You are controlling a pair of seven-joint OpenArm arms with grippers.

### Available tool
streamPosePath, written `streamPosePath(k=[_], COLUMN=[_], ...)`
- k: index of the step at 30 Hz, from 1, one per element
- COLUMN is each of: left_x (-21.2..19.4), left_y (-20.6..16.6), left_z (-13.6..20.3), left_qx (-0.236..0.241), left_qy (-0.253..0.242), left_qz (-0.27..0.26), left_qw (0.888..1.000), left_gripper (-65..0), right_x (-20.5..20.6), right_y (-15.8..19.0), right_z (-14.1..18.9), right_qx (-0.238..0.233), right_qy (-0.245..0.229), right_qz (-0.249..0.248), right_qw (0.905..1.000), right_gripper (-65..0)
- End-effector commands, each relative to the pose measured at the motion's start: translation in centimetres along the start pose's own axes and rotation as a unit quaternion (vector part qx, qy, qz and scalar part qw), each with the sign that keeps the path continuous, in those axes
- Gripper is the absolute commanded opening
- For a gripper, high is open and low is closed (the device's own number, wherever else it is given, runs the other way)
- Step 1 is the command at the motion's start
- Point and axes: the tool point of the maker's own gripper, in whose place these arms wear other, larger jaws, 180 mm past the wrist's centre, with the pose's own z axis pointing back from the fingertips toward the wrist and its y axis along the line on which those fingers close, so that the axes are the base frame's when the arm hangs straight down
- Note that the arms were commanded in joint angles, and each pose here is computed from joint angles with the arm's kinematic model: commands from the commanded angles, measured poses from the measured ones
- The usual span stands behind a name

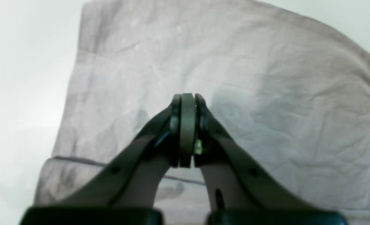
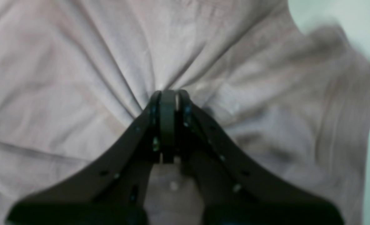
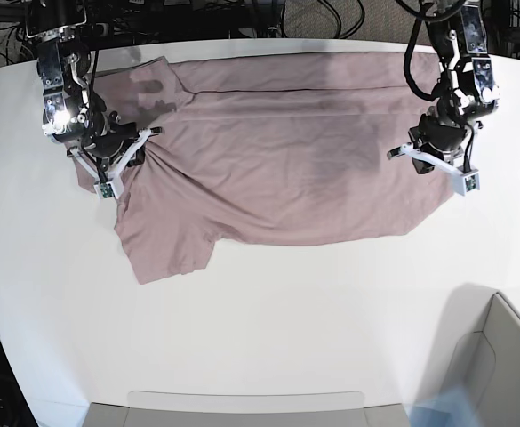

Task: Fold the T-shirt properly
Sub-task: 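Move both grippers down to the shirt's hem corners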

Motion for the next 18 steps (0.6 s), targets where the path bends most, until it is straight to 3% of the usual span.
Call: streamPosePath(k=[1,5,9,13,16,18], left_x=[1.3,1.2,1.2,1.2,1.0,0.7], left_y=[0.0,-0.2,-0.1,-0.2,-0.5,-0.8], left_z=[0.3,0.3,0.3,0.3,0.2,0.2], left_qx=[0.000,-0.003,-0.002,-0.003,-0.006,-0.009], left_qy=[-0.021,-0.019,-0.021,-0.020,-0.019,-0.017], left_qz=[-0.007,-0.006,-0.007,-0.004,-0.001,0.007], left_qw=[1.000,1.000,1.000,1.000,1.000,1.000], left_gripper=[-65.0,-65.0,-65.0,-65.0,-65.0,-65.0], right_x=[0.2,3.6,8.0,12.1,15.9,17.3], right_y=[-0.6,-1.8,-3.1,-5.3,-7.2,-8.2], right_z=[0.7,3.1,4.6,5.2,5.1,4.6], right_qx=[-0.011,-0.029,-0.046,-0.065,-0.074,-0.077], right_qy=[0.000,-0.062,-0.110,-0.139,-0.162,-0.162], right_qz=[-0.001,-0.016,0.001,0.006,-0.017,-0.028], right_qw=[0.9999,0.9975,0.9928,0.9882,0.9839,0.9835], right_gripper=[-62.8,-62.7,-61.0,-49.1,-35.4,-29.8])
